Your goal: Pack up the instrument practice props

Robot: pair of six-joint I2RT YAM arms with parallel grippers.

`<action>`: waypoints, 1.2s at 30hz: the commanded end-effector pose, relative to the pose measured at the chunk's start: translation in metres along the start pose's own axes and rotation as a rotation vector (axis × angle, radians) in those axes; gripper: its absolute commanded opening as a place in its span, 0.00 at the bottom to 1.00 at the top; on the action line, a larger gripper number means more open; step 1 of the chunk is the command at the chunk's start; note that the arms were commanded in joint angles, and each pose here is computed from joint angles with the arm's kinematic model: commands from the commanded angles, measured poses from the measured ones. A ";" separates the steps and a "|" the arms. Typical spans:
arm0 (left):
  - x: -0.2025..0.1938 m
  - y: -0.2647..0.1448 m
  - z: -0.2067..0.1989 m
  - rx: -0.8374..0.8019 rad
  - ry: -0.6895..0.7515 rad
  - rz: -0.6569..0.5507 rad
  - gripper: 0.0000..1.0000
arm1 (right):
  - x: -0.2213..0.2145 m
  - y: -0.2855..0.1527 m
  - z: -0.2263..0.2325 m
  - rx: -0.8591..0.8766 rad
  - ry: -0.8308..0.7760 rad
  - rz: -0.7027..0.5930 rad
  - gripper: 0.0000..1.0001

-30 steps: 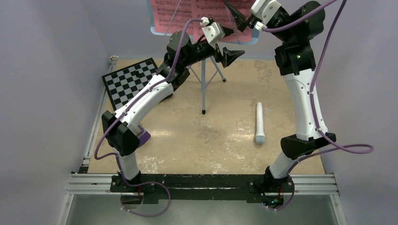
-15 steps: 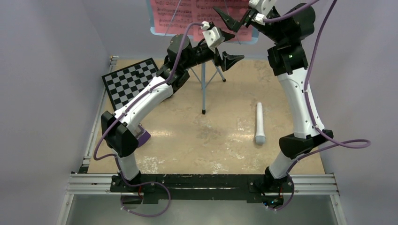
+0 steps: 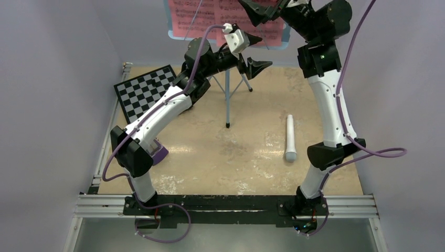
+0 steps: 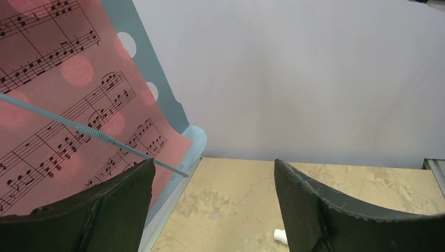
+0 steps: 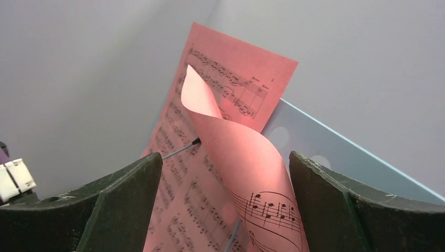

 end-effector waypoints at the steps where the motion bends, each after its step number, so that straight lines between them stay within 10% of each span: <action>1: 0.035 -0.010 0.001 0.003 0.077 -0.065 0.87 | 0.018 -0.004 0.018 0.092 0.118 -0.023 0.94; 10: 0.034 -0.012 0.000 -0.005 0.080 -0.062 0.87 | 0.020 -0.015 0.039 0.193 0.180 0.023 0.97; 26: 0.036 -0.015 0.003 0.000 0.109 -0.045 0.86 | 0.003 -0.016 -0.023 -0.177 -0.294 0.046 0.98; 33: 0.033 -0.012 0.006 0.005 0.118 -0.044 0.86 | -0.009 -0.028 -0.016 -0.190 -0.263 0.087 0.87; 36: 0.032 -0.009 0.007 0.006 0.118 -0.045 0.86 | -0.003 -0.028 -0.022 -0.231 -0.260 0.067 0.66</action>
Point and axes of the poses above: each gripper's point midway between its finger pads, its own y axis out along the fingers, its own z axis along the line the jaws close on, x = y × z, the point moved 6 cm from there along -y, back along the fingers, and after that the axes turned 10 degrees about y, right-handed, at the moved point
